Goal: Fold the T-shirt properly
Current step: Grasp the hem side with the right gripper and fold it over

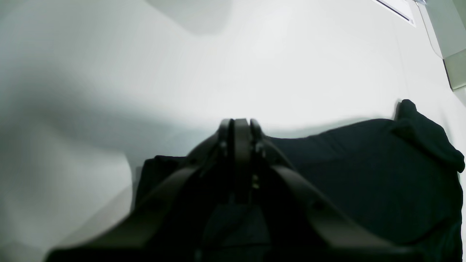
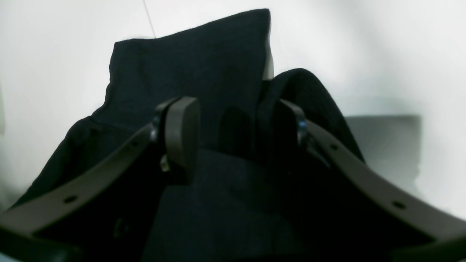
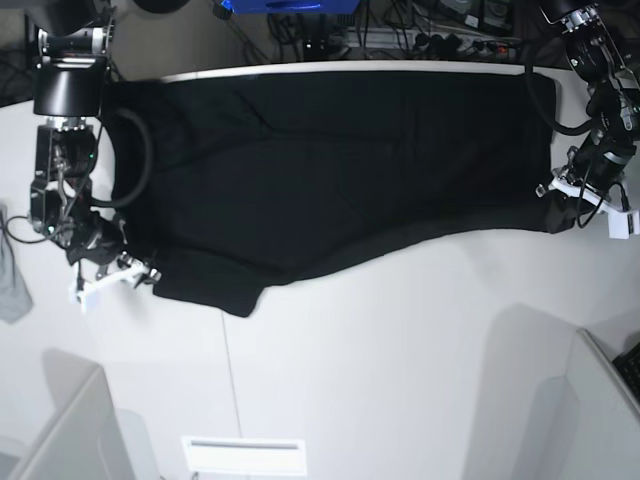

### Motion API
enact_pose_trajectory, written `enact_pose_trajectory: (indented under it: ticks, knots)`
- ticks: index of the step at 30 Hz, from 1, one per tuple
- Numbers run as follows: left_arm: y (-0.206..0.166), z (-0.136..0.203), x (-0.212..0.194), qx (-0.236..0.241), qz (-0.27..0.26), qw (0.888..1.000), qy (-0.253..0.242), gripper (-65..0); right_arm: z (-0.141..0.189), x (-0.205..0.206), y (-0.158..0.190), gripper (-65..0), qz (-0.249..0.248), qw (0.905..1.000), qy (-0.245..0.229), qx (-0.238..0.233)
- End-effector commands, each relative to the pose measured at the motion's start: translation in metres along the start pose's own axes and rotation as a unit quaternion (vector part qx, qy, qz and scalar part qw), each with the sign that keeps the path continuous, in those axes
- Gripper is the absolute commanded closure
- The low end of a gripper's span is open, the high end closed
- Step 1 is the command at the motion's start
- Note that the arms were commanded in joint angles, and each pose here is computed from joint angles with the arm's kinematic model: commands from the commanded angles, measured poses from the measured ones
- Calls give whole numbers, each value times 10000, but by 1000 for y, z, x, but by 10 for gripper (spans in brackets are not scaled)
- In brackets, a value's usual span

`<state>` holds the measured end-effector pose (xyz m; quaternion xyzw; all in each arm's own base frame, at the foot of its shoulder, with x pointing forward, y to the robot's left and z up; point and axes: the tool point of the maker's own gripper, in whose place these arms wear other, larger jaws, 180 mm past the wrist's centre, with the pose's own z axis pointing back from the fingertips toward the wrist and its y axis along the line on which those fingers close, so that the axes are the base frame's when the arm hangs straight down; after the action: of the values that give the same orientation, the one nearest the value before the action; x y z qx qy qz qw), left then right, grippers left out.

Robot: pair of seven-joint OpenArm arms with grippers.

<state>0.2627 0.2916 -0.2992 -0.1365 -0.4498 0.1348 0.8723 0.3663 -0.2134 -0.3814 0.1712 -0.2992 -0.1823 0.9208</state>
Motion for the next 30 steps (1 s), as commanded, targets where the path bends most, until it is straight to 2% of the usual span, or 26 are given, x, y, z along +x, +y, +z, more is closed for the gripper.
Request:
enact_pose_trajectory:
  ticks: [1, 13, 18, 24, 30]
  knots:
    - [-1, 3, 15, -38, -89, 9997, -208, 0, 6, 20, 5, -293, 89, 9996, -242, 70]
    - [-2, 3, 14, -43, -83, 9998, -196, 0, -3, 7, -11, -293, -94, 9999, -24, -84]
    - [-2, 3, 14, -43, -83, 9998, -196, 0, 0, 12, -1, -291, -20, 9999, -139, 24]
    - [-2, 3, 14, -39, -76, 9998, -196, 0, 11, 43, 18, -291, 234, 9985, -487, 127]
    - [-2, 3, 13, -42, -69, 9998, -196, 0, -22, 43, 30, -300, 1161, 9919, -66, -509]
